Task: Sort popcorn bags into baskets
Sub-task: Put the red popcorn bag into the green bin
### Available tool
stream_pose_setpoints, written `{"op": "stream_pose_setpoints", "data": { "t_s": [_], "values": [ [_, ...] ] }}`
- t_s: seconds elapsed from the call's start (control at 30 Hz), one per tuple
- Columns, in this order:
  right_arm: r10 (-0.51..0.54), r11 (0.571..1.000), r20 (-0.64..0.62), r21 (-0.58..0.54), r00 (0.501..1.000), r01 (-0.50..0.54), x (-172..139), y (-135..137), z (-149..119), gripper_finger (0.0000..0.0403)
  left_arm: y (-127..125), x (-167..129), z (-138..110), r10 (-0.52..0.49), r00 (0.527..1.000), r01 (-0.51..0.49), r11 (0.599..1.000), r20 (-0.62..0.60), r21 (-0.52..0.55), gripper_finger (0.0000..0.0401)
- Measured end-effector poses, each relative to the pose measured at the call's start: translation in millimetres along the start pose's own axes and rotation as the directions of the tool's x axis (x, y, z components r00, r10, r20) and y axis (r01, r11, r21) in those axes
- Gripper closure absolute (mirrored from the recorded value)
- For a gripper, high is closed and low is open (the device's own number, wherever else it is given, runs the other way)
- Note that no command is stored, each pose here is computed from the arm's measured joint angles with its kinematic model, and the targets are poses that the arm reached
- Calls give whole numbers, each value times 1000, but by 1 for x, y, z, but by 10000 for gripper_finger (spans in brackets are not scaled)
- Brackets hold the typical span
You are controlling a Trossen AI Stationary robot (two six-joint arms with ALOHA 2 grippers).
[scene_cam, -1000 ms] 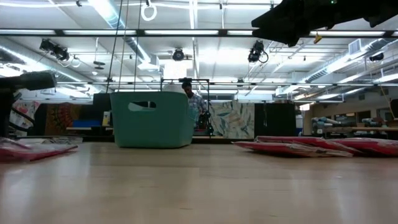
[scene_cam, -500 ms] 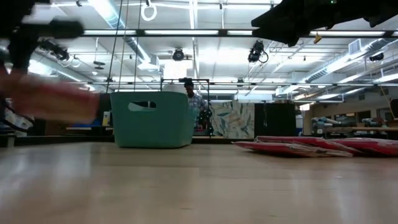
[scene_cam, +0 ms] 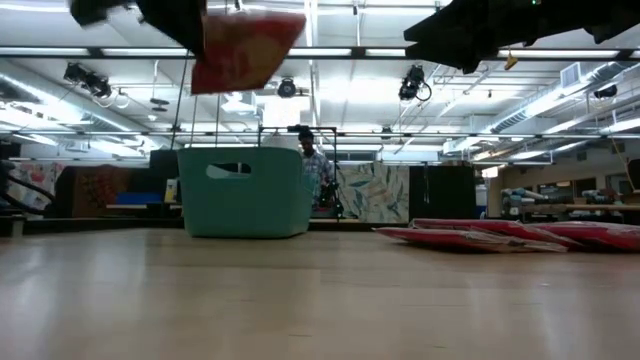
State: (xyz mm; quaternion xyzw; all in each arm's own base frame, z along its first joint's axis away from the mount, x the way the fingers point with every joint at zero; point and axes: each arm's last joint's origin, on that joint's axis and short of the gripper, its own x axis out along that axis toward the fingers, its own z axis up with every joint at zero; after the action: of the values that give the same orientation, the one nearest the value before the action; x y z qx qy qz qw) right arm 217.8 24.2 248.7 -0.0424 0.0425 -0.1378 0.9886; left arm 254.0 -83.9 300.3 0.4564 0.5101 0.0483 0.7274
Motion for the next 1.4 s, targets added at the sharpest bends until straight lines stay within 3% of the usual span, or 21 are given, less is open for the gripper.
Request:
{"op": "stream_pose_setpoints", "data": {
  "t_s": [0.23, 0.43, 0.7, 0.83, 0.97, 1.13, 1.23, 1.3, 1.4],
  "values": [
    [3, 1000, 0, -11, 1000, -3, 0, 0, 0, 160, 23, 65, -38, -122, 978, 158, 963, -168, 219, 392],
    [3, 1000, 0, -22, 1000, -3, 0, 0, 0, 160, 50, 97, -70, -204, 959, 254, 929, -198, 268, 392],
    [3, 1000, 0, -22, 1000, -3, 0, 0, 0, 160, 86, 125, -98, -136, 978, 189, 903, -160, 386, 389],
    [3, 1000, -1, -22, 1000, -4, 0, 0, 0, 160, 90, 136, -112, -170, 965, 242, 872, -200, 425, 368],
    [4, 1000, -3, -23, 1000, -4, 0, 0, 0, 160, 86, 142, -118, -226, 942, 315, 851, -249, 420, 319],
    [4, 1000, -17, -28, 1000, -4, 0, 0, -2, 160, 84, 136, -104, -186, 954, 253, 920, -235, 299, 257],
    [-1, 1000, -39, -24, 999, 0, 0, 0, -4, 160, 92, 119, -96, -168, 978, 180, 979, -126, 95, 242],
    [-20, 1000, -69, 3, 997, 20, 0, 0, -7, 160, 95, 108, -96, -197, 980, 196, 976, -3, -99, 241],
    [-75, 997, -130, -6, 989, 75, 2, -1, -15, 160, 97, 94, -99, -222, 967, 249, 922, 123, -295, 251]
  ]
}}
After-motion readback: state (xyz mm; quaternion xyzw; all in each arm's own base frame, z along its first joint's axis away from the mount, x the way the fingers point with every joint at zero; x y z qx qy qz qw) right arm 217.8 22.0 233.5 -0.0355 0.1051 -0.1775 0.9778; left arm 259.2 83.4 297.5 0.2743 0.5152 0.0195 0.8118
